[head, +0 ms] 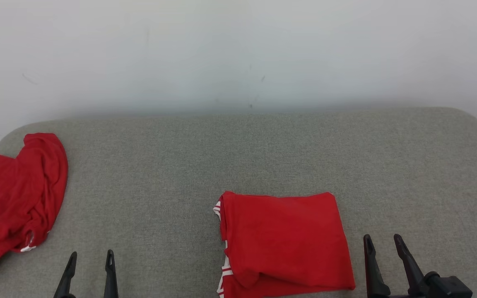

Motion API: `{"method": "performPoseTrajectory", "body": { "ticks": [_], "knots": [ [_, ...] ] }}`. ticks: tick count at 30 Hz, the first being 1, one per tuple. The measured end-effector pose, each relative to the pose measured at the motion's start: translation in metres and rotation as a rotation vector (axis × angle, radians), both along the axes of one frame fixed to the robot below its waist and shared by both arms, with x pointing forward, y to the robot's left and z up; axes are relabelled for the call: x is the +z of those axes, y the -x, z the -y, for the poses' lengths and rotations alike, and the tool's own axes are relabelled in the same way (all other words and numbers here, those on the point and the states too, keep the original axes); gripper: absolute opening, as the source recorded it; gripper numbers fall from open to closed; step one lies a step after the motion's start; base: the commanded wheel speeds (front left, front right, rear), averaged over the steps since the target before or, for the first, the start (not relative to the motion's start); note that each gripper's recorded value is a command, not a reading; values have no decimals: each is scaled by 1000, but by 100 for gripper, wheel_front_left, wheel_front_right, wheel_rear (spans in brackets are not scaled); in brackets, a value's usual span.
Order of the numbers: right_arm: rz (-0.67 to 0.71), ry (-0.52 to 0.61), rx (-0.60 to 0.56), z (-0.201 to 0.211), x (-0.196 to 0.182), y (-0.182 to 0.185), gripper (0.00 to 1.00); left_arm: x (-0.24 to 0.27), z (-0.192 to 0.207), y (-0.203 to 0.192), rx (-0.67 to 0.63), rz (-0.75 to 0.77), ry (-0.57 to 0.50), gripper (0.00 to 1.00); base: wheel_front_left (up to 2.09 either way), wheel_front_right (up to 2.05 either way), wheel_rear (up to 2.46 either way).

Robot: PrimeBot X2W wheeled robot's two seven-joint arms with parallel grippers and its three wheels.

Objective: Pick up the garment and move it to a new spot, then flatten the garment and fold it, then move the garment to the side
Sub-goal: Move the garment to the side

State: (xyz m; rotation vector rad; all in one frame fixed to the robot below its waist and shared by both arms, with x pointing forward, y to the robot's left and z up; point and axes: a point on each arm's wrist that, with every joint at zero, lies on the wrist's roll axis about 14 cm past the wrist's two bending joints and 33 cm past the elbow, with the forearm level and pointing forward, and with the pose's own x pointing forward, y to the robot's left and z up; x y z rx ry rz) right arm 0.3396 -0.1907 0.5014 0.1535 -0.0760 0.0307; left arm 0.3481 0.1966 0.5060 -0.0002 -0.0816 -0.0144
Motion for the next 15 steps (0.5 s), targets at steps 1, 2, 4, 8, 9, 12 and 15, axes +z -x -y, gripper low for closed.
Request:
{"method": "performPoseTrajectory", "body": {
  "ticks": [1, 2, 4, 8, 9, 12, 15],
  "knots": [
    [0, 0, 1, 0, 0, 0, 100, 0, 0, 0, 0, 0, -1, 100, 0, 0, 0],
    [0, 0, 2, -1, 0, 0, 100, 0, 0, 0, 1, -1, -1, 100, 0, 0, 0],
    [-2, 0, 4, -1, -1, -1, 100, -1, -1, 0, 2, -2, -1, 100, 0, 0, 0],
    [-6, 1, 6, -2, -2, -1, 100, -1, -2, 1, 5, -3, -1, 100, 0, 0, 0],
    [-6, 2, 7, -2, -2, -1, 100, -1, -2, 1, 5, -3, -1, 100, 0, 0, 0],
    [-7, 2, 8, -2, -2, -1, 100, -1, -2, 1, 6, -5, -1, 100, 0, 0, 0],
    [-6, 4, 11, -3, -2, -2, 100, -2, -3, 2, 10, -6, 1, 100, 0, 0, 0]
  ]
}}
